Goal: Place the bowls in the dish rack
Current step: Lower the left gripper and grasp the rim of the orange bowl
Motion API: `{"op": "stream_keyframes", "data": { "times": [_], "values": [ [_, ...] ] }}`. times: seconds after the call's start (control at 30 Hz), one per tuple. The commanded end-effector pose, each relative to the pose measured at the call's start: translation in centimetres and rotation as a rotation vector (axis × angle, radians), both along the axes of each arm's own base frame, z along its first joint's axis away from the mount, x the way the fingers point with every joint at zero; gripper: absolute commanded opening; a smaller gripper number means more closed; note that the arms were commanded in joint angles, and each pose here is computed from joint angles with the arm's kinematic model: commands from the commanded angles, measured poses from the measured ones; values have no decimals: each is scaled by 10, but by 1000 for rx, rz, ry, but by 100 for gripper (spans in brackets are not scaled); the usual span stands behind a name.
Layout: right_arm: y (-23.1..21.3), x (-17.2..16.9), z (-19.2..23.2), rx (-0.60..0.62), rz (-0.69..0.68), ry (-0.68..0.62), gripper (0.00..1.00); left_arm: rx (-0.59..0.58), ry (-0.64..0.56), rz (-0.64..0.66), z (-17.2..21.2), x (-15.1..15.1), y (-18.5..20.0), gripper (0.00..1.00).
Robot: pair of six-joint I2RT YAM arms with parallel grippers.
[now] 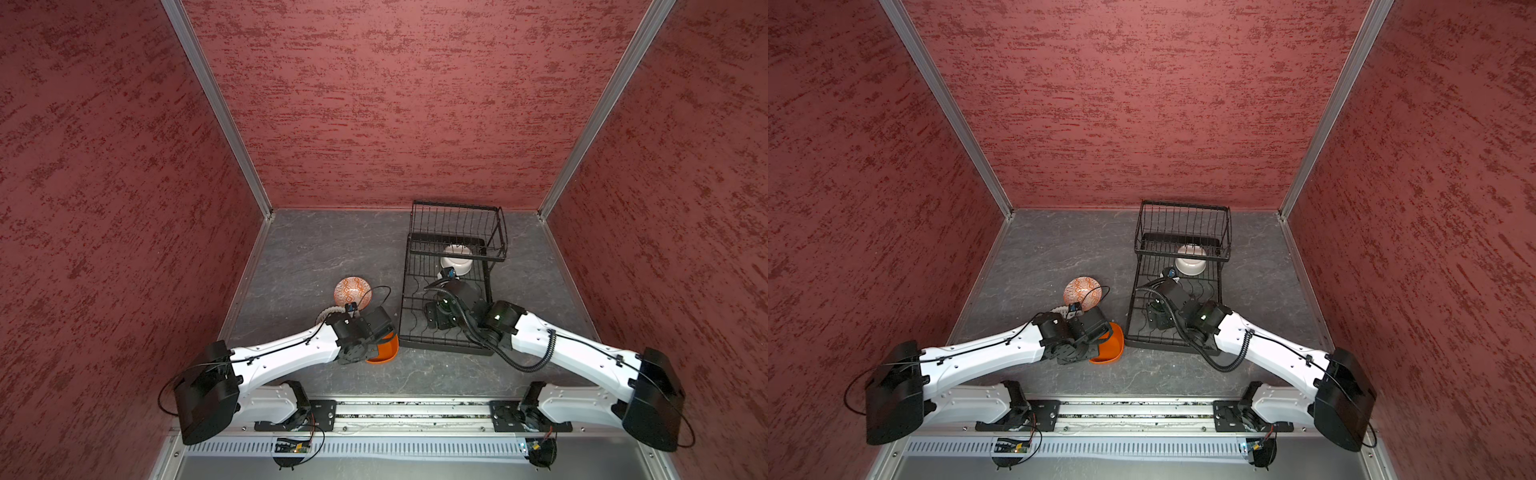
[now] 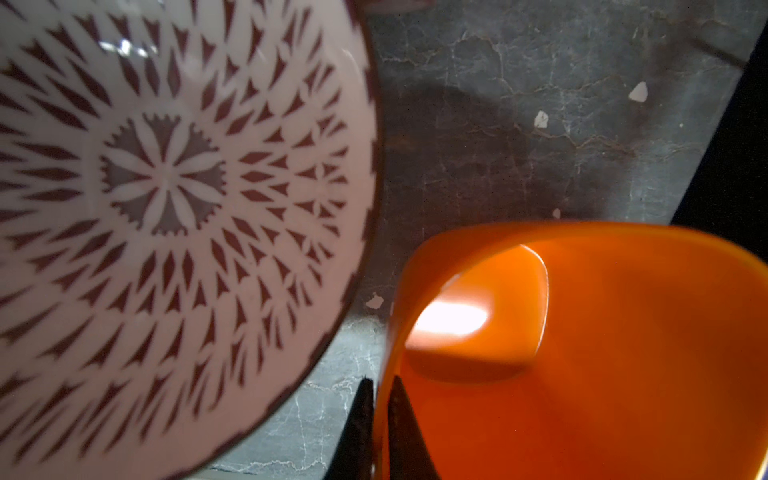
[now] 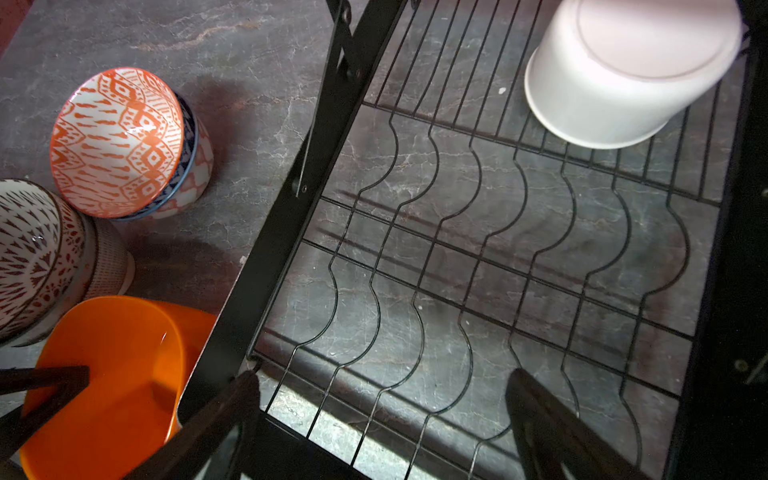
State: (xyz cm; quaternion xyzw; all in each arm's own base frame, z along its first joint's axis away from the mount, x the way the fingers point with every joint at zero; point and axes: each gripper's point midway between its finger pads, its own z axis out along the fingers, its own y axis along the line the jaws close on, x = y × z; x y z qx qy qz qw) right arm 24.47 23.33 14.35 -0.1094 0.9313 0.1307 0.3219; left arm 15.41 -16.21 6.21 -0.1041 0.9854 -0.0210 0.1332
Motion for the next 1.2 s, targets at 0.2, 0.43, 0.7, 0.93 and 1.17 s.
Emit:
{"op": "stream_keyframes", "data": {
  "times": [0.2,0.43,0.7,0.93,1.17],
  "values": [
    [25,4,11,48,69,-8,94,-24,-25,-41,1,4,-5,0],
    [32,8,10,52,85,-8,94,-38,-45,-49,8,4,-6,0],
    [39,10,11,77,91,-11,94,-64,-112,-64,32,10,-5,0],
    [42,10,22,126,86,-27,94,-114,-163,-89,50,13,-11,0],
    [46,4,47,213,110,-54,94,-191,-216,-134,71,14,-24,0]
  ]
}}
